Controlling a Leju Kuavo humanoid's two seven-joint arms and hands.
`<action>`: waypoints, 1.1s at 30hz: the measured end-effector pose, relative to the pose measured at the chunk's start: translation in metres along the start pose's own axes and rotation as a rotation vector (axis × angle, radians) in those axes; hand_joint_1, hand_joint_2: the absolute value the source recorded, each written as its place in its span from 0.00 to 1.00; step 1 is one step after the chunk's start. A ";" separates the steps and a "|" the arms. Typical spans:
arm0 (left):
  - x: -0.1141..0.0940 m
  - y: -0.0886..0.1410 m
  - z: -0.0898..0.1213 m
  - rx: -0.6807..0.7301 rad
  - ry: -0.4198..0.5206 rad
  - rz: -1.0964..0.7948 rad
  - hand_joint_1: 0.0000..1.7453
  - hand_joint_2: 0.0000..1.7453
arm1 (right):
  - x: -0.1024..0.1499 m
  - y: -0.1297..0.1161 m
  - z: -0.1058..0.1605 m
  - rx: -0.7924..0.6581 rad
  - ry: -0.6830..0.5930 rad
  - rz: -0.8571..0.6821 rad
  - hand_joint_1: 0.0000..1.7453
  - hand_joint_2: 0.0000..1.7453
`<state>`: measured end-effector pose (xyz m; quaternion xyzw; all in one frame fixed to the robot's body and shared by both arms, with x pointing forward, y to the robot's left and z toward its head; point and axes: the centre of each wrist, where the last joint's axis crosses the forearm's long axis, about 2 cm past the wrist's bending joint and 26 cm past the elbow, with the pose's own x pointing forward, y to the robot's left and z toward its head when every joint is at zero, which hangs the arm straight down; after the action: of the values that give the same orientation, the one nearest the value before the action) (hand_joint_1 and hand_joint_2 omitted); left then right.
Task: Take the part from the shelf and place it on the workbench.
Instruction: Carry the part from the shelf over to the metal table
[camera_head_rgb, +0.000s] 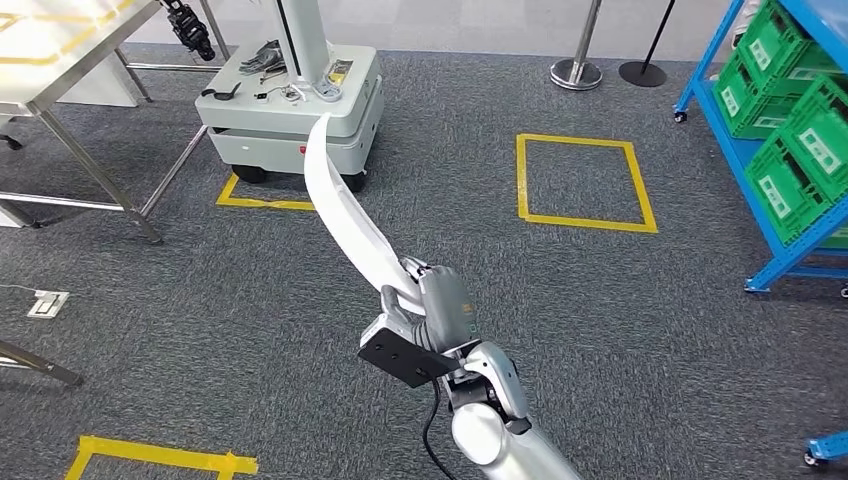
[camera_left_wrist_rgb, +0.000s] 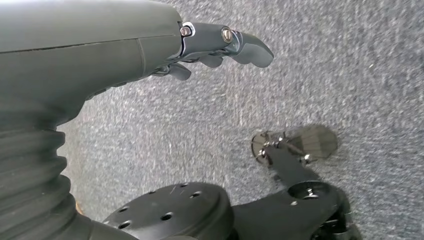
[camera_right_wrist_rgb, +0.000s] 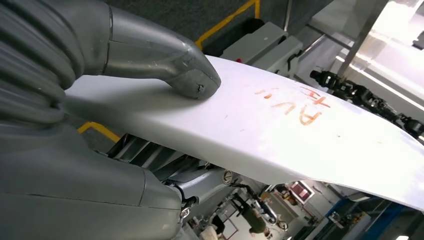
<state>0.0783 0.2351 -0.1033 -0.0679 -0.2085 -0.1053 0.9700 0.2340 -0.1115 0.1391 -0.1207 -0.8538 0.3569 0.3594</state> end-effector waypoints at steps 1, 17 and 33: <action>-0.001 0.000 0.000 0.000 0.002 0.000 0.00 1.00 | 0.000 0.000 0.000 -0.001 -0.001 0.000 1.00 1.00; -0.002 0.003 0.001 0.005 -0.009 -0.001 0.00 1.00 | 0.000 0.003 0.004 -0.003 -0.003 -0.014 1.00 1.00; 0.001 0.000 0.000 0.000 -0.001 -0.001 0.00 1.00 | -0.002 0.005 0.009 0.006 0.014 -0.008 1.00 1.00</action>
<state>0.0790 0.2353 -0.1032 -0.0678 -0.2089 -0.1060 0.9698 0.2294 -0.1136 0.1300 -0.1187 -0.8506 0.3570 0.3673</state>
